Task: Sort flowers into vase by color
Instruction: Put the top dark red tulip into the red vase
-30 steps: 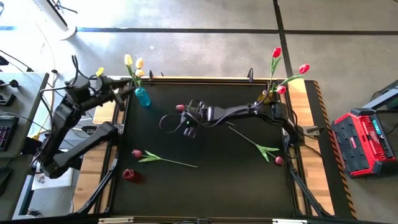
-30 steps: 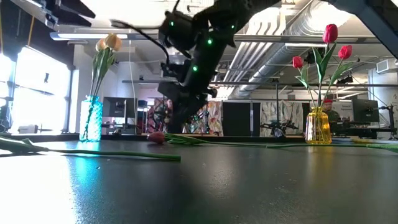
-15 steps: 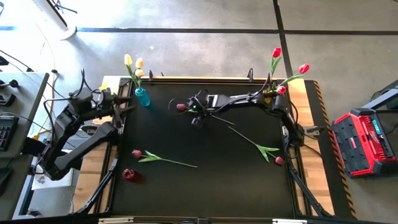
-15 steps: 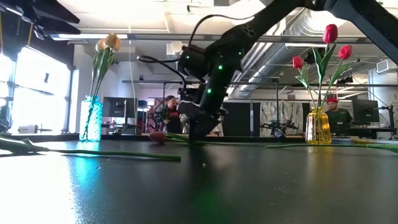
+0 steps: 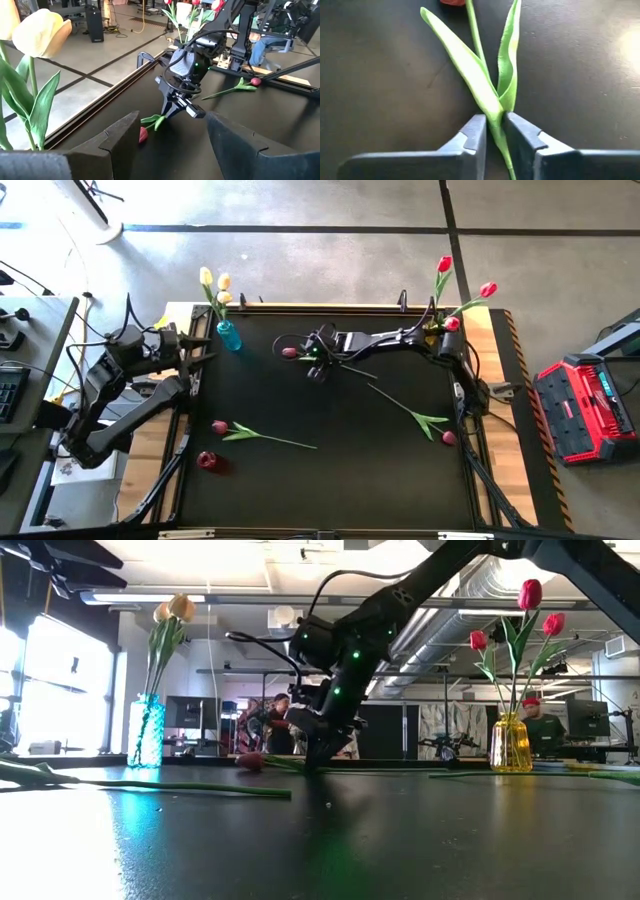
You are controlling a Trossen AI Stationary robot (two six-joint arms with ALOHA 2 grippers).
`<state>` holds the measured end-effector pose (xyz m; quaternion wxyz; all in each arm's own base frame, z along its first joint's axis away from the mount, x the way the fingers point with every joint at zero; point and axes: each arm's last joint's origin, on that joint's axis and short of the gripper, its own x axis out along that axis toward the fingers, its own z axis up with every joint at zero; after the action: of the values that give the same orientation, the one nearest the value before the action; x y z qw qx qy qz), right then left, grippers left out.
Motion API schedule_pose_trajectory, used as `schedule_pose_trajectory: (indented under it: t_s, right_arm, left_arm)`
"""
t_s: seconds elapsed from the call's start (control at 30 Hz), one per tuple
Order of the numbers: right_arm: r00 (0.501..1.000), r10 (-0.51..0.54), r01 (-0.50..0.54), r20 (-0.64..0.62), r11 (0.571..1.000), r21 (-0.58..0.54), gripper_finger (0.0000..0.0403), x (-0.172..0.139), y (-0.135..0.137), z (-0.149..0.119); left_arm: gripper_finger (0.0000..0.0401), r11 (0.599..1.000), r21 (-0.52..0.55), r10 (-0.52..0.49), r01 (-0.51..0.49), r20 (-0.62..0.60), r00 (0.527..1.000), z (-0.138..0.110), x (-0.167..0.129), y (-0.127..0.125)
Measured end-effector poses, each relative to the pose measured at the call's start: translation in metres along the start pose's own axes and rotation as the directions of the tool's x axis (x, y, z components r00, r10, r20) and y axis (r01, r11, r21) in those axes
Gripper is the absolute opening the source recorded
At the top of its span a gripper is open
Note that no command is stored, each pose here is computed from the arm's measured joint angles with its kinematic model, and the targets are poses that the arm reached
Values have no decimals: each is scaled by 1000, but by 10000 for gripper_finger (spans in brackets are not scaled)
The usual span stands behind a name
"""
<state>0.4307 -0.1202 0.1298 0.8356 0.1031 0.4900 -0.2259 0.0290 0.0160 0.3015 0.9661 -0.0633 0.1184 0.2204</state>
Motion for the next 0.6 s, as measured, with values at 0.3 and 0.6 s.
schedule_pose_trajectory:
  t_s: [0.3,0.6]
  right_arm:
    - [999,-37,37,17,999,-32,70,-8,-2,2]
    - [994,-105,106,24,993,-57,165,-22,-7,6]
  left_arm:
    - [216,1000,5,-24,24,-3,1000,0,0,-1]
    - [216,999,11,-49,49,-6,999,0,0,-2]
